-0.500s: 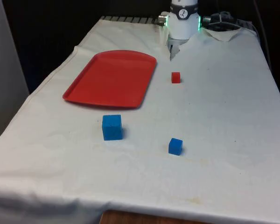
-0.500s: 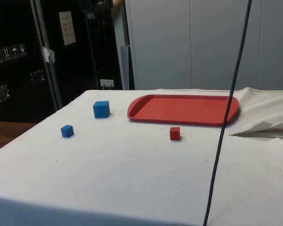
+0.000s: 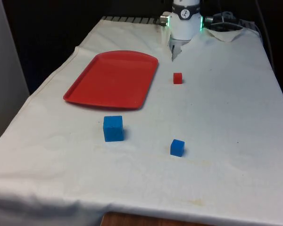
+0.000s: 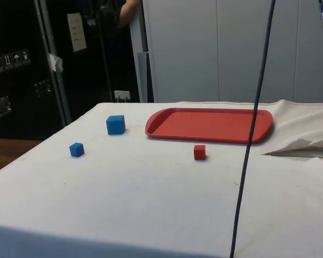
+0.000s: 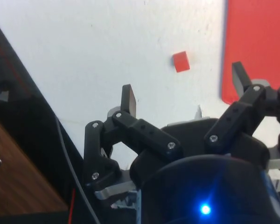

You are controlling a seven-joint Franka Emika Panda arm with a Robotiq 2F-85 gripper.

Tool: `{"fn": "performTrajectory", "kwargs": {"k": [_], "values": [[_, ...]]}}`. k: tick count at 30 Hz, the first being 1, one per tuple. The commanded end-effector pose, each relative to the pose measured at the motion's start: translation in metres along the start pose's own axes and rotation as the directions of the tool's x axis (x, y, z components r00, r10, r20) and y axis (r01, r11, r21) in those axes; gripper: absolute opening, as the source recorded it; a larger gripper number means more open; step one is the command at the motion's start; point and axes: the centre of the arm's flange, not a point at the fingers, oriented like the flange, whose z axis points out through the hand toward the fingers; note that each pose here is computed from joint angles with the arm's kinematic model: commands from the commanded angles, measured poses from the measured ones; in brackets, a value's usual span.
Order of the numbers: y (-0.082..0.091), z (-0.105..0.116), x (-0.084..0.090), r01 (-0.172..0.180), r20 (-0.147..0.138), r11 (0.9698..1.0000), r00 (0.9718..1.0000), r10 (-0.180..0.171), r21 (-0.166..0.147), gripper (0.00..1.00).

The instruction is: Pick up the largest block and place it onto the tray.

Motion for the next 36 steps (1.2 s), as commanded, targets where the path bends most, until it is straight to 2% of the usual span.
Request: {"fn": "performTrajectory", "kwargs": {"k": [1,6,7,8,13,17,25,26,27,36], "values": [[0.002,0.002,0.007,0.003,0.004,1.0,1.0,-0.003,0.005,1.0],[0.01,0.004,0.02,0.01,-0.009,0.9999,0.9999,-0.01,-0.005,1.0],[0.008,0.002,0.017,0.008,-0.016,0.9999,0.9998,-0.008,-0.012,1.0],[0.011,0.005,0.022,0.01,-0.011,0.9999,0.9999,-0.01,-0.008,1.0],[0.021,0.01,0.029,0.035,-0.018,0.9992,0.9992,-0.035,-0.02,1.0],[0.026,0.012,0.03,0.041,-0.016,0.9987,0.999,-0.042,-0.03,1.0],[0.045,0.019,0.035,0.078,-0.037,0.996,0.9961,-0.08,-0.044,1.0],[0.041,0.017,0.034,0.073,-0.03,0.9963,0.9967,-0.075,-0.045,1.0],[0.046,0.02,0.035,0.082,-0.036,0.9956,0.9959,-0.083,-0.047,1.0],[0.047,0.022,0.036,0.08,-0.034,0.9956,0.9961,-0.082,-0.049,1.0]]}}
